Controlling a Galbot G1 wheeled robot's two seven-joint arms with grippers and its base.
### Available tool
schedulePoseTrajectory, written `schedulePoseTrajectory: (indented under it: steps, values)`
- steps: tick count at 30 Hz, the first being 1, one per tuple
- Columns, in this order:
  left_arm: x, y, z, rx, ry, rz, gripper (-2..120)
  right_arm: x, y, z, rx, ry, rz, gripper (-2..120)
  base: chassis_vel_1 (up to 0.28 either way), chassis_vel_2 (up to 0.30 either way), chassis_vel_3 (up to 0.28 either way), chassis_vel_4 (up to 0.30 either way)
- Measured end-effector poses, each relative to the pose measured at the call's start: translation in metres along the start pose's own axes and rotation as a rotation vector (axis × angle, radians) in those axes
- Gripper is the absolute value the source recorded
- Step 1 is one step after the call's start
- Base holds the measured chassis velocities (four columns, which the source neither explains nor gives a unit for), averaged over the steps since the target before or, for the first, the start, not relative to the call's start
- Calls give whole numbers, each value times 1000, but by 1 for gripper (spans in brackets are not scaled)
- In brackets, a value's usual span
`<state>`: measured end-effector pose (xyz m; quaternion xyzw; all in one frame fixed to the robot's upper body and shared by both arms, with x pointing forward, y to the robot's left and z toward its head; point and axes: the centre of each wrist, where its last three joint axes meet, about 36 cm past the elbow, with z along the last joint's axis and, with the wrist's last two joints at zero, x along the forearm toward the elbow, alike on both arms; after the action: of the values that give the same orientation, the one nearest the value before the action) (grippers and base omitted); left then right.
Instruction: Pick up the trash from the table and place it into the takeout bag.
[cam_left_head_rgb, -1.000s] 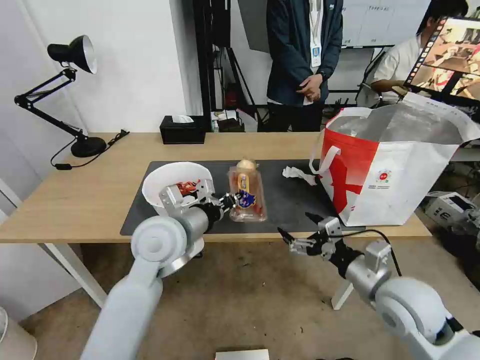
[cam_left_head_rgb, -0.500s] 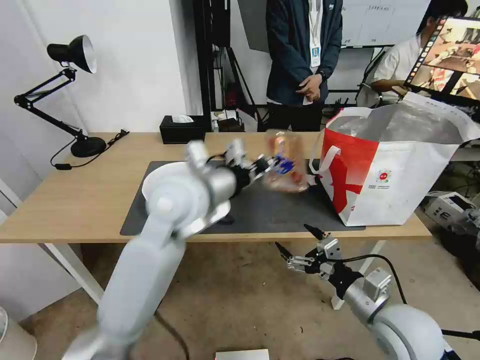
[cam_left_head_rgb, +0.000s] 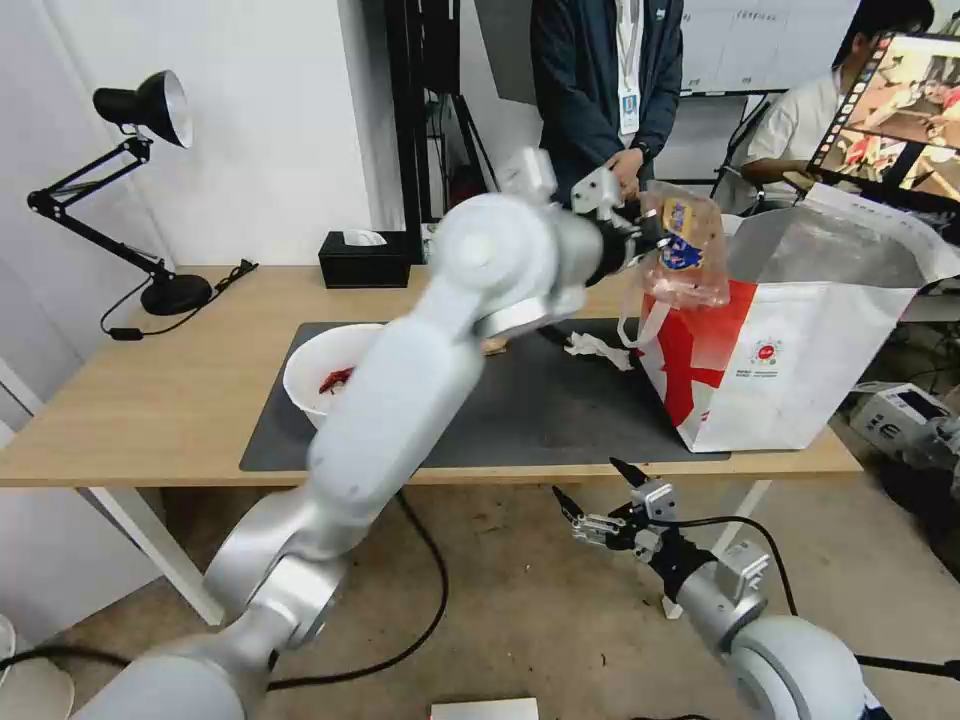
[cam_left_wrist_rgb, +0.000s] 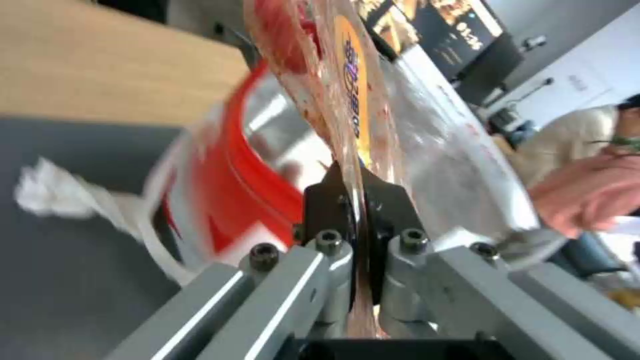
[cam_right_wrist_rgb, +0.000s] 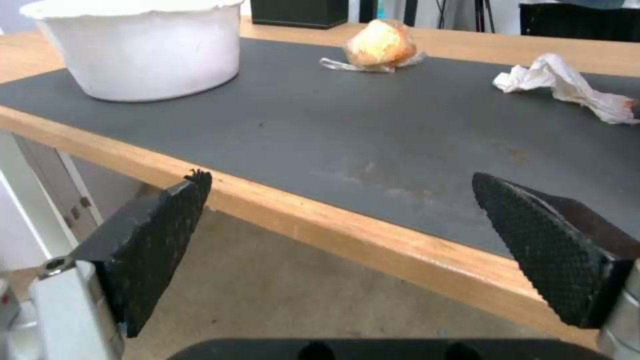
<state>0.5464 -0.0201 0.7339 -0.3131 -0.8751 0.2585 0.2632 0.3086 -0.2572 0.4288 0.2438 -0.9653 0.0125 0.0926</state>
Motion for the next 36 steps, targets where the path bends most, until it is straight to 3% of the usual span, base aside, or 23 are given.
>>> schedulePoseTrajectory:
  steps: [6, 11, 13, 17, 22, 25, 32, 36]
  values:
    - [-14, 2, -10, -43, -20, 32, 0, -1, -1, 0, -5, 4, 13, 100, 0, 0, 0, 0]
    - [-24, 3, -26, -97, -35, 90, 0, -4, 2, -1, -12, 15, 26, 100, 0, 0, 0, 0]
    - [-32, 3, -29, -131, -40, 143, 0, -6, 3, -3, -13, 14, 33, 100, 0, 0, 0, 0]
    - [-47, 11, -26, -216, -52, 223, 0, -9, 3, -5, -11, 11, 44, 100, 0, 0, 0, 0]
    - [-65, 24, -18, -318, -52, 257, 0, -10, 2, -6, -21, 8, 45, 100, 0, 0, 0, 0]
    - [-84, 33, -8, -397, -103, 291, 0, -13, 3, -7, -30, 4, 42, 100, 0, 0, 0, 0]
    - [-91, 31, -9, -437, -129, 309, 0, -17, 3, -9, -32, -1, 41, 100, 0, 0, 0, 0]
    - [-85, 19, -21, -446, -130, 322, 0, -17, 3, -8, -36, 0, 45, 100, 0, 0, 0, 0]
